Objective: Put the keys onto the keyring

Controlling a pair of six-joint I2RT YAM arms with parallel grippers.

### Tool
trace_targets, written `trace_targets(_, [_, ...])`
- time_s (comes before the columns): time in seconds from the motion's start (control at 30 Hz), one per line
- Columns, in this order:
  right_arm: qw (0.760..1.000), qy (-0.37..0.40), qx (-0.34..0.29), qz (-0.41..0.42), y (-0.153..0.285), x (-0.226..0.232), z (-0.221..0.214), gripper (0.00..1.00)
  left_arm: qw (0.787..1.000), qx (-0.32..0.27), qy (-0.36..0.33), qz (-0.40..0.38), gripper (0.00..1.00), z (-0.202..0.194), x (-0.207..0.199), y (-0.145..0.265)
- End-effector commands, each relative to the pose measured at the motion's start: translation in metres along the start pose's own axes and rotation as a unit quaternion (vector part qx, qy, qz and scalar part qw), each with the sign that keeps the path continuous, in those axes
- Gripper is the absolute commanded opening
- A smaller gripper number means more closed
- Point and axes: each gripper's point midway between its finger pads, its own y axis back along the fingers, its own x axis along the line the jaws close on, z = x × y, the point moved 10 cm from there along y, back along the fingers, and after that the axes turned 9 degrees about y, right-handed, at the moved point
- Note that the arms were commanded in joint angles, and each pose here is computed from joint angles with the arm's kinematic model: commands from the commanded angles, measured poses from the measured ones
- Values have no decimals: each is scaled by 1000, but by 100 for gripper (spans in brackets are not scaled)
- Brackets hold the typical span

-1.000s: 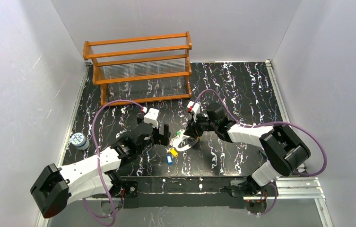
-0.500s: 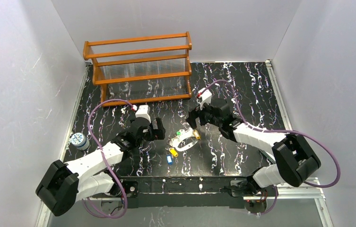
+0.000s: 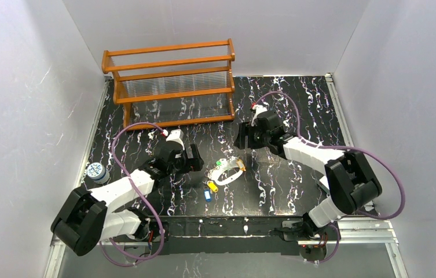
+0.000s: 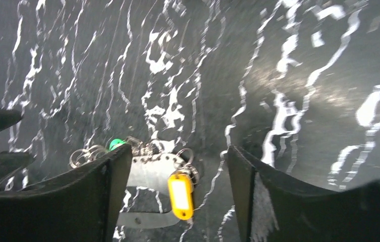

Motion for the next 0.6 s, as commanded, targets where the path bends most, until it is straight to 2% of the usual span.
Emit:
trace_targets(0.0, [994, -46, 37, 96, -4, 20, 8, 72, 999, 22, 15, -34, 98, 2, -9, -2])
trace_targets(0.23, [983, -80, 90, 141, -21, 24, -4, 48, 997, 53, 10, -46, 90, -4, -11, -7])
trace_targets(0.4, [976, -84, 126, 158, -33, 25, -10, 41, 997, 56, 10, -49, 88, -5, -10, -6])
trace_targets(0.57, [972, -90, 148, 159, -41, 24, -15, 40, 997, 54, 14, -50, 85, -7, -8, -5])
